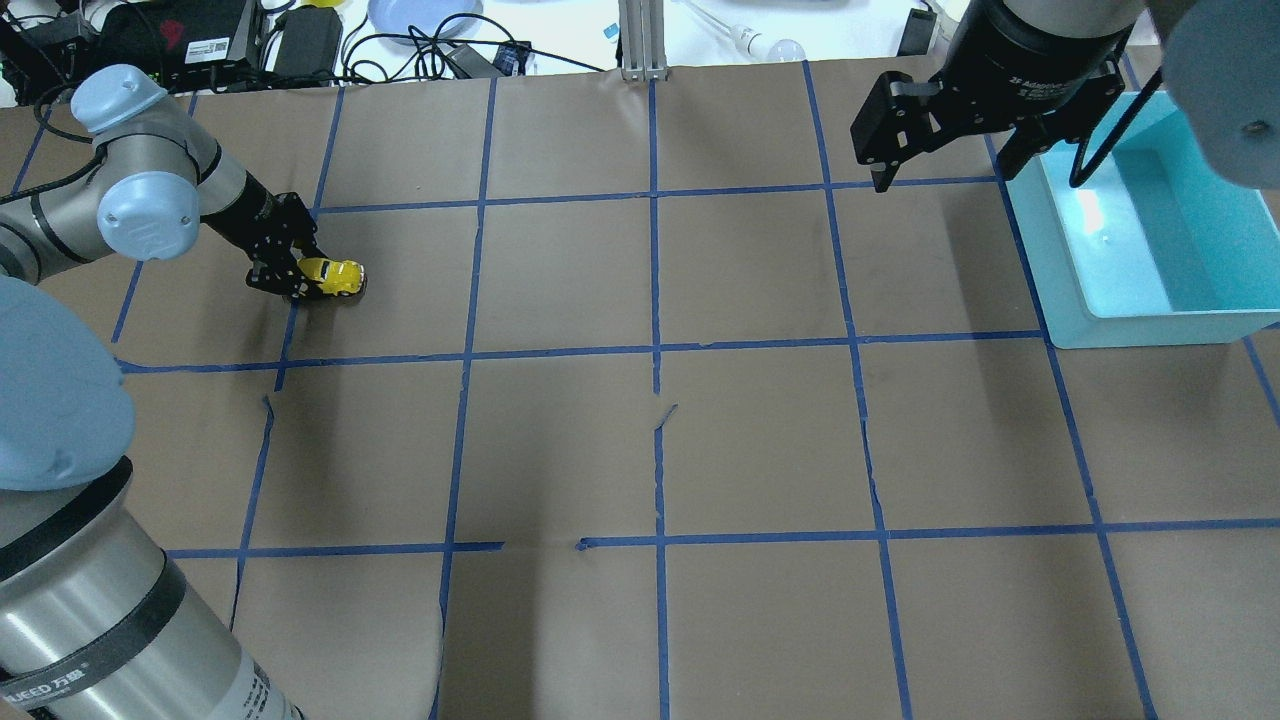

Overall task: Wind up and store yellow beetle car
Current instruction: 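Drag the held car backward along the table with the left gripper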

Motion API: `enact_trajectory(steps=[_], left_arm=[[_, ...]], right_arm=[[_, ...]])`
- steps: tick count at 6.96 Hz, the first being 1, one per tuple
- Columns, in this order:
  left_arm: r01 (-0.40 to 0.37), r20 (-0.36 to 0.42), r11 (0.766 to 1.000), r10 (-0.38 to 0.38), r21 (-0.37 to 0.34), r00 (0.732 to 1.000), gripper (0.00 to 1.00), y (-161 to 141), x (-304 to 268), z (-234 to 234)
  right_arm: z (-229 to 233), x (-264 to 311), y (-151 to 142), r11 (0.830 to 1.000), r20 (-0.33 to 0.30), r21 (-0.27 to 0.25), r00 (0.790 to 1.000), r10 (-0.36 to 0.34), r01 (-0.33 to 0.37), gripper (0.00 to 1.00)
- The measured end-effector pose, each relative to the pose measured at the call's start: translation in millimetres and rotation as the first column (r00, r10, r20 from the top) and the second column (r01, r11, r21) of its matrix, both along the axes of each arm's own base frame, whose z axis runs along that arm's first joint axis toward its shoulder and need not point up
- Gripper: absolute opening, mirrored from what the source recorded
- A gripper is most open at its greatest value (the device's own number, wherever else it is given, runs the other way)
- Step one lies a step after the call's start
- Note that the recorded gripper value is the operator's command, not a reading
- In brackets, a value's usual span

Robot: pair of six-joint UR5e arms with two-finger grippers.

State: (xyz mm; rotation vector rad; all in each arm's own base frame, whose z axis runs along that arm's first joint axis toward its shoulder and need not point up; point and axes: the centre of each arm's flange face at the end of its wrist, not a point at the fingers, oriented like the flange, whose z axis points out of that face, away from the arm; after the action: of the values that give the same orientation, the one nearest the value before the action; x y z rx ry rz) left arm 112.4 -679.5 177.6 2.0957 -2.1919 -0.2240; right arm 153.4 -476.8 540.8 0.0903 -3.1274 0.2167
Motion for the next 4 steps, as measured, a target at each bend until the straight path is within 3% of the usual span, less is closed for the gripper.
enact_trajectory(steps=[3, 4], left_arm=[[0.021, -0.004, 1.0, -0.021, -0.011, 1.0, 0.0, 5.6, 32.7, -2.1], [0.025, -0.008, 1.0, -0.025, -0.012, 1.0, 0.52, 8.0, 42.9, -4.2]], right_arm=[[-1.7, 0.3, 0.4, 1.0, 0.003, 0.003, 1.0, 0.0, -0.001, 1.0], [-1.9, 0.4, 0.4, 1.0, 0.004, 0.004, 1.0, 0.0, 0.0, 1.0]])
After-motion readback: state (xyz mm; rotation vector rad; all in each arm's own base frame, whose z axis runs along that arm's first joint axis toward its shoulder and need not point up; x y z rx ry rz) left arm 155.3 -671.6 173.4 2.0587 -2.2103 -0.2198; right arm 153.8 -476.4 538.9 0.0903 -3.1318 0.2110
